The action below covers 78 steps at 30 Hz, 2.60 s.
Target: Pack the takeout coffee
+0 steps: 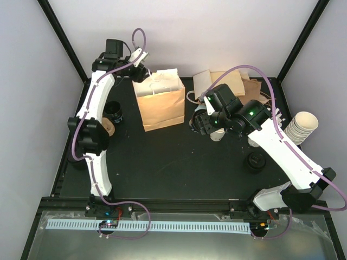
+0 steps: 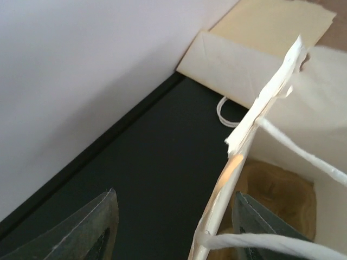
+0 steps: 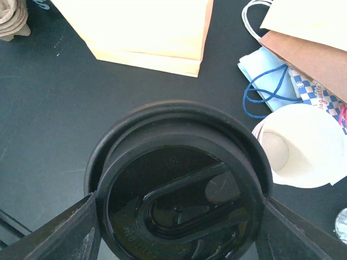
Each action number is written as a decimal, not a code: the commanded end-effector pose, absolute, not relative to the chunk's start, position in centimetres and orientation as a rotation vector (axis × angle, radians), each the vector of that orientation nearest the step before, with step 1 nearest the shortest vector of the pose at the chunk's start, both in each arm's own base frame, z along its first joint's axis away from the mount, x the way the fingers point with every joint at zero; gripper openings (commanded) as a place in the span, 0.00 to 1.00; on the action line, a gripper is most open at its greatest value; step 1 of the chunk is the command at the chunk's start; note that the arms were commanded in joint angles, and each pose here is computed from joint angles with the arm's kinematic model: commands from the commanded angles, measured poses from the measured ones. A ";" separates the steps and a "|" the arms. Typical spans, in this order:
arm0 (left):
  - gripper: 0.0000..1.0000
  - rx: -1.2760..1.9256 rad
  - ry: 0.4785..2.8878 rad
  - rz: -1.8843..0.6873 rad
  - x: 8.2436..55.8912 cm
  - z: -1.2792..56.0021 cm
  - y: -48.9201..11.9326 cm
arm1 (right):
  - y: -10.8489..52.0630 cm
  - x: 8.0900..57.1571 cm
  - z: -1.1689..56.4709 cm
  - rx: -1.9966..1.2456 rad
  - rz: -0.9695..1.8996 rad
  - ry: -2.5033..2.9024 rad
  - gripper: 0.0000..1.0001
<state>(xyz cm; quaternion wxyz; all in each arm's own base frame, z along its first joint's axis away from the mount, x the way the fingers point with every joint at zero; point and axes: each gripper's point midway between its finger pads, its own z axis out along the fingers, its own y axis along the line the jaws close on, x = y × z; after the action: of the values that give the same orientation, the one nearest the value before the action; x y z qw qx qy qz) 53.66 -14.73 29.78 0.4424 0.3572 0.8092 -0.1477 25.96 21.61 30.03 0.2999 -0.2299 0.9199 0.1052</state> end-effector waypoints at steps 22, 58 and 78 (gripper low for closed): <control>0.03 1.059 1.986 -0.407 49.4 30.9 -18.3 | 21.8 29.1 35.7 -0.552 0.206 2.315 0.71; 0.02 1.140 1.799 -0.364 30.5 31.0 -19.9 | 28.2 21.4 32.6 -0.844 0.398 2.163 0.68; 0.03 1.258 1.673 -0.562 19.6 28.7 -22.1 | 29.6 13.8 26.6 -1.121 0.147 2.011 0.68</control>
<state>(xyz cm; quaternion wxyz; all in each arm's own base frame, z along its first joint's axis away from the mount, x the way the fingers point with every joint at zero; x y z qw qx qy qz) 20.95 -21.58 27.96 0.4562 0.5207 0.6938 -0.1985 13.41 29.56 27.43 0.3671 -0.4460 0.8082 0.1148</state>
